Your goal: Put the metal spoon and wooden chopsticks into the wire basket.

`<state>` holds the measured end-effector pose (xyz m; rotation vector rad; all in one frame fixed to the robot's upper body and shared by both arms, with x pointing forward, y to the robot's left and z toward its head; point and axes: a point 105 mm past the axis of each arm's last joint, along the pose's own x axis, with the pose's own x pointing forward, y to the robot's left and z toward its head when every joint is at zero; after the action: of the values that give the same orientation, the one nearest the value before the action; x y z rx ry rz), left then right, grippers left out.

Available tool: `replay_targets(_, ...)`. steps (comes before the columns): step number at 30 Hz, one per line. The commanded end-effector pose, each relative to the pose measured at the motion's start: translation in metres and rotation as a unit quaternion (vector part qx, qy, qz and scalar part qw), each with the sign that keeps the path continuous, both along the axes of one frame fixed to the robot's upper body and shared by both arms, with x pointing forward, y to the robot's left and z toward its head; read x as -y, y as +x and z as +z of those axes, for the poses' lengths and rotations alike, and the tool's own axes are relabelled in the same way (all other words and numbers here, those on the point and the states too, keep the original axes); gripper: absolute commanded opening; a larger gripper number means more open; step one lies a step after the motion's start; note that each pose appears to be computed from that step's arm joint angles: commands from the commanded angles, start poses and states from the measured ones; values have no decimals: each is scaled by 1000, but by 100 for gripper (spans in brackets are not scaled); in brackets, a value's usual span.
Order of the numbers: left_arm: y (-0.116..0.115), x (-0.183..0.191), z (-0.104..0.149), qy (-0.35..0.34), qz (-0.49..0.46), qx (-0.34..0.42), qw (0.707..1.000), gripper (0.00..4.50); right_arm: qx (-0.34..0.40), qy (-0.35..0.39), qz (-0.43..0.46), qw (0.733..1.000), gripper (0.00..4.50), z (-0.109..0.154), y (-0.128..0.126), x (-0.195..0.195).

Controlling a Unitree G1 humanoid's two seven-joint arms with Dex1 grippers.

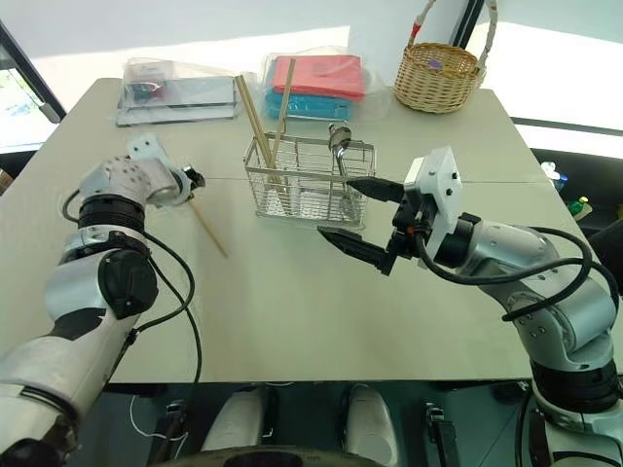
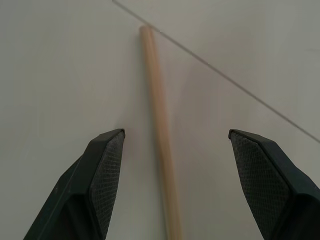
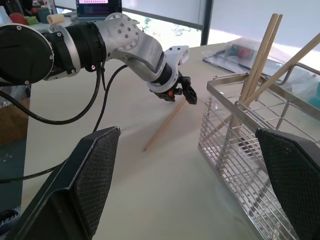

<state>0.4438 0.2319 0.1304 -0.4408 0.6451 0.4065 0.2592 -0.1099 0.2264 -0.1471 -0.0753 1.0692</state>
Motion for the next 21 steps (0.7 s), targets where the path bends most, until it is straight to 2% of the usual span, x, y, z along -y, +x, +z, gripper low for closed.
replay_targets(1,3,-7,7,10,21,12,1000,350,23,-1,7,1000,450,9,-9,0)
replay_targets(7,5,-4,-1,1,23,10,1000,350,24,-3,-6,1000,450,8,-9,4)
replay_targets(9,5,-4,-2,-2,29,13,1000,296,25,-3,-6,1000,450,8,-9,3)
replay_targets(11,5,-5,-4,-1,32,11,999,221,26,-3,-6,1000,450,9,-10,2)
replay_targets(15,3,-6,-8,5,35,0,999,11,25,0,-7,1000,450,7,-11,1)
replay_targets(21,3,-12,-1,13,38,5,999,5,25,2,-8,1000,450,8,-10,1)
